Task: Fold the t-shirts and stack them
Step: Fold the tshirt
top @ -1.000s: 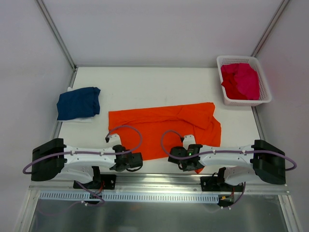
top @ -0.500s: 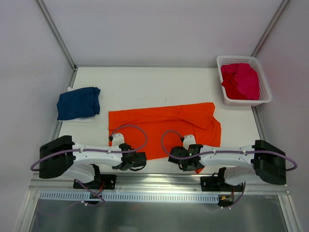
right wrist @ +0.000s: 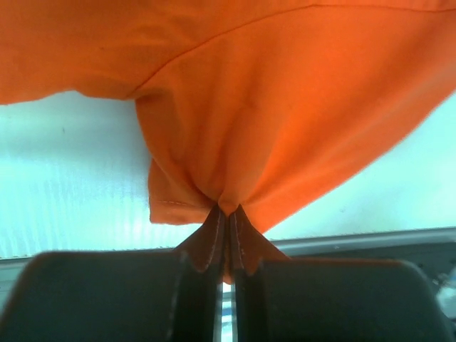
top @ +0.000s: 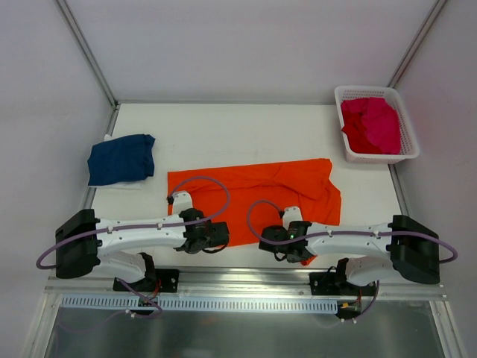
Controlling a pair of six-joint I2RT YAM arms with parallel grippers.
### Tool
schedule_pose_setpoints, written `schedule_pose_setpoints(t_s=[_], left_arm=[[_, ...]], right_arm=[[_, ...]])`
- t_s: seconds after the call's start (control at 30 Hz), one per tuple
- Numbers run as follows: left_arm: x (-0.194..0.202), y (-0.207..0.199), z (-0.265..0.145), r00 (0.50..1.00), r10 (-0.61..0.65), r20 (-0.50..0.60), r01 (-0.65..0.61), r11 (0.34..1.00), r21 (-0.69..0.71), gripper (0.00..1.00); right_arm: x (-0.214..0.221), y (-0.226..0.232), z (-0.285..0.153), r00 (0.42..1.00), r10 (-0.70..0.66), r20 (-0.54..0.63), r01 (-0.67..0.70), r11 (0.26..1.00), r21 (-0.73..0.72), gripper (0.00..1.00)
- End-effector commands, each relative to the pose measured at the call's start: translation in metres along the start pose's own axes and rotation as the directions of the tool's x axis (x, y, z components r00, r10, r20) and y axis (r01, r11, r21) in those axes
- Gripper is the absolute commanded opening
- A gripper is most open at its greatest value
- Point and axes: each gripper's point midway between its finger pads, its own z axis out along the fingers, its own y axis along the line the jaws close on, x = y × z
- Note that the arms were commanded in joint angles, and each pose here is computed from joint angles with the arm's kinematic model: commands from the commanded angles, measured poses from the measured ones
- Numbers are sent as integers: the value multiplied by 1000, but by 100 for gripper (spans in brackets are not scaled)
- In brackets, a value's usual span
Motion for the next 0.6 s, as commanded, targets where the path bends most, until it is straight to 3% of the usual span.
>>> schedule_pose_setpoints(t_s=[0.0, 0.27, 0.57], left_arm=[[-13, 11, 1, 999, 28, 39, -26, 998, -50, 0], [-31, 14, 10, 998, 21, 51, -14, 993, -120, 0], [-54, 4, 19, 998, 12, 58, 0, 980, -200, 0]], right_arm=[[-20, -18, -24, 998, 13, 69, -17, 998, 53, 0], [-67, -59, -64, 973, -2, 232, -38, 985, 168, 0], [-114, -87, -53, 954, 21, 298, -106, 956, 274, 0]])
